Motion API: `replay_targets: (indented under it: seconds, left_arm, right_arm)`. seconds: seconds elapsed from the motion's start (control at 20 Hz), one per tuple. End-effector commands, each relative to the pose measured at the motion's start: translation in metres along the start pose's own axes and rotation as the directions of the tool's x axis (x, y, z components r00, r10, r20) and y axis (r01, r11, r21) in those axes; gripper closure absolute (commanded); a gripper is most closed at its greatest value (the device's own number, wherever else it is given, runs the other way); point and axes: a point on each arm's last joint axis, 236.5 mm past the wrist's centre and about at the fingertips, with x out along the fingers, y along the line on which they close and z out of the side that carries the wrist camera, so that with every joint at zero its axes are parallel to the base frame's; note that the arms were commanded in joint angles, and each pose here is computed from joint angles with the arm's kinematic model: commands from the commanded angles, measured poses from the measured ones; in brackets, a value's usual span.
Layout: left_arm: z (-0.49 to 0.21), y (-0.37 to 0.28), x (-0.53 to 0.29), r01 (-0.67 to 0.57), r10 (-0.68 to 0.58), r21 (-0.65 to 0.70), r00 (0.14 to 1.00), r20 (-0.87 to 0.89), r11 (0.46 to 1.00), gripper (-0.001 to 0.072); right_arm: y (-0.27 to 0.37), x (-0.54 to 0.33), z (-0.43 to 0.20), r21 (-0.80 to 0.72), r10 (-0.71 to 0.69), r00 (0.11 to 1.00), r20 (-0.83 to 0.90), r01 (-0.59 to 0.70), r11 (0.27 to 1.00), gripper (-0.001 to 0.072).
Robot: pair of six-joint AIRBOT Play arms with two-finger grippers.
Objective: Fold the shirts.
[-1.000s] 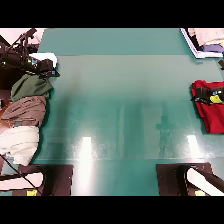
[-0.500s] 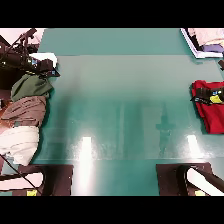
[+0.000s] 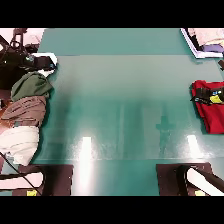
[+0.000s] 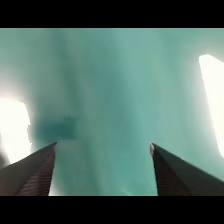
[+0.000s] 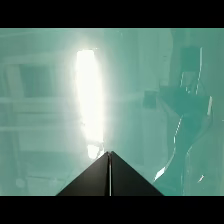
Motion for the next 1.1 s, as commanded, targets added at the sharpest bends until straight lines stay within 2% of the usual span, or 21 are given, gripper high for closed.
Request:
replay_targets:
  seconds: [0.0,0.25,0.6,0.75,0.85,0.9,1.05]
  left_arm:
    - [0.039,0.075,0.012,-0.238,0.238,-0.023,0.957,0.167,0.971,0.0031]
    - [0.025,0.129,0.093,-0.266,0.273,-0.071,0.956,0.108,0.961,0.0030]
    - [0.030,0.150,0.153,-0.268,0.273,-0.072,0.958,0.088,0.961,0.0034]
    - [0.036,0.153,0.155,-0.274,0.281,-0.069,0.952,0.119,0.959,0.0314]
    - [0.035,0.152,0.153,-0.271,0.277,-0.070,0.955,0.106,0.960,0.0652]
    - [0.036,0.150,0.149,-0.269,0.274,-0.068,0.957,0.092,0.961,0.0686]
    - [0.063,0.133,0.111,-0.240,0.244,-0.062,0.967,0.075,0.969,0.0687]
  right_arm:
    - [0.001,0.000,-0.001,-0.001,0.001,1.000,-0.002,-0.001,1.000,0.0694]
    - [0.002,0.000,-0.008,-0.001,0.007,0.999,-0.032,-0.007,1.000,0.0694]
    - [0.004,-0.001,-0.014,-0.002,0.013,0.998,-0.059,-0.013,1.000,0.0694]
    - [0.003,-0.001,-0.014,-0.002,0.012,0.998,-0.058,-0.012,1.000,0.0694]
    - [0.003,-0.001,-0.013,-0.002,0.012,0.998,-0.056,-0.012,1.000,0.0694]
    - [0.003,0.000,-0.012,-0.002,0.011,0.999,-0.049,-0.011,1.000,0.0694]
    - [0.005,-0.001,-0.002,0.002,0.020,1.000,-0.009,-0.020,1.000,0.0694]
